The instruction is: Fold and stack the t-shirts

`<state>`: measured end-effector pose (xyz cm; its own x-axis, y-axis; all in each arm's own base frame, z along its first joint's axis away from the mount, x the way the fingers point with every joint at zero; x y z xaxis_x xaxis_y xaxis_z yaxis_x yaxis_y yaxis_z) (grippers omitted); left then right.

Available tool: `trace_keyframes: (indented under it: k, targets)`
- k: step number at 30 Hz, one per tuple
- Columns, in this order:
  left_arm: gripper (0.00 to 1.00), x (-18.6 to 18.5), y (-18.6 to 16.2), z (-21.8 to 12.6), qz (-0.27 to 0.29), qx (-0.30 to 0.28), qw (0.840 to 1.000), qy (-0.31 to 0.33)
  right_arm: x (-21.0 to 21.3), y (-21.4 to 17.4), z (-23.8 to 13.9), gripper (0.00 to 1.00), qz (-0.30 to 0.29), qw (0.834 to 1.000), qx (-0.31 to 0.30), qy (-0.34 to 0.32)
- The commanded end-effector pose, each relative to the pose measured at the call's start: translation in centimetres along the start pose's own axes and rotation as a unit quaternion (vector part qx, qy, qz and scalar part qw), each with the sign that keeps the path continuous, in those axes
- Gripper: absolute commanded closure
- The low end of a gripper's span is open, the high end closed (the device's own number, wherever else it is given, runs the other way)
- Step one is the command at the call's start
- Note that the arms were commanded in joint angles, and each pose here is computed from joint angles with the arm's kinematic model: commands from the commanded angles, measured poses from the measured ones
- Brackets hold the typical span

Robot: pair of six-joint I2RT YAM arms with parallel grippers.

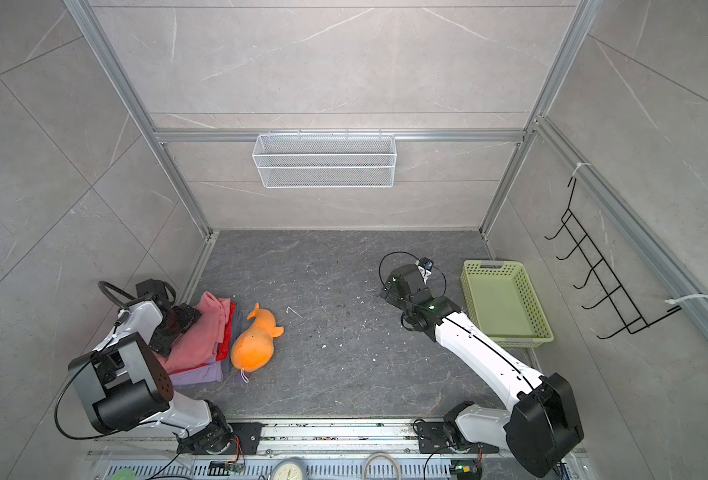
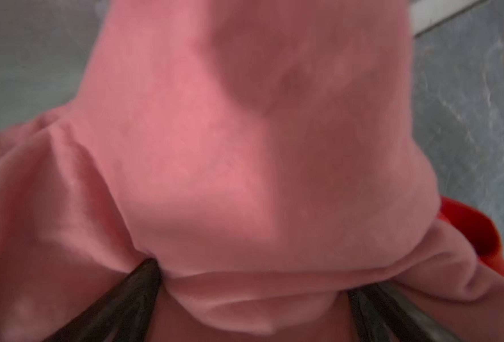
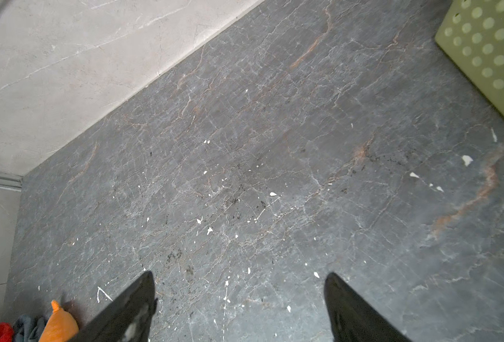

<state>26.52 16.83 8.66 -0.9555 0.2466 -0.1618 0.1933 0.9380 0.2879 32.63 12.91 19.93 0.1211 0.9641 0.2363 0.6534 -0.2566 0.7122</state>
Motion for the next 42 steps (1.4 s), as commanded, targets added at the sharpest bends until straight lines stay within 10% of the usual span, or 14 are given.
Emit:
trace_keyframes:
  k: [1, 13, 21, 29, 42]
  targets:
    - [0.00, 2.6, -1.3, 2.5, -0.044, 0.035, 0.998, 0.014, -0.6, 1.1, -1.3, 0.10, -0.004, 1.000, -0.017, -0.011]
    - [0.00, -5.7, -0.9, -8.8, 0.100, -0.061, 0.980, -0.158, -2.0, 4.0, -4.2, 0.08, -0.037, 0.995, -0.074, -0.053]
    - [0.00, -13.2, -4.9, -17.9, 0.295, -0.199, 0.888, -0.291, -5.4, 7.8, -7.7, 0.00, -0.112, 0.966, -0.155, -0.173]
    - [0.00, -15.3, -7.4, -14.0, 0.347, -0.279, 0.829, -0.338, -8.3, 9.2, -8.7, 0.00, -0.173, 0.933, -0.175, -0.261]
    - [0.00, -12.2, -10.2, -5.5, 0.352, -0.294, 0.823, -0.334, -8.4, 8.9, -5.3, 0.00, -0.172, 0.954, -0.157, -0.190]
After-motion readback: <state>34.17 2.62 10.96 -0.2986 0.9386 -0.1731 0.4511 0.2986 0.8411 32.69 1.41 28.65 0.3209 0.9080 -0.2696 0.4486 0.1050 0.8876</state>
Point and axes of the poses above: each gripper's point midway between its finger pads, its own z axis out along the fingers, its own x axis along the line the jaws close on, y = z × x, the point moved 2 cm from there along -z, back along the fingers, and after that the axes turned 13 degrees about -z, right-handed, at the moved point
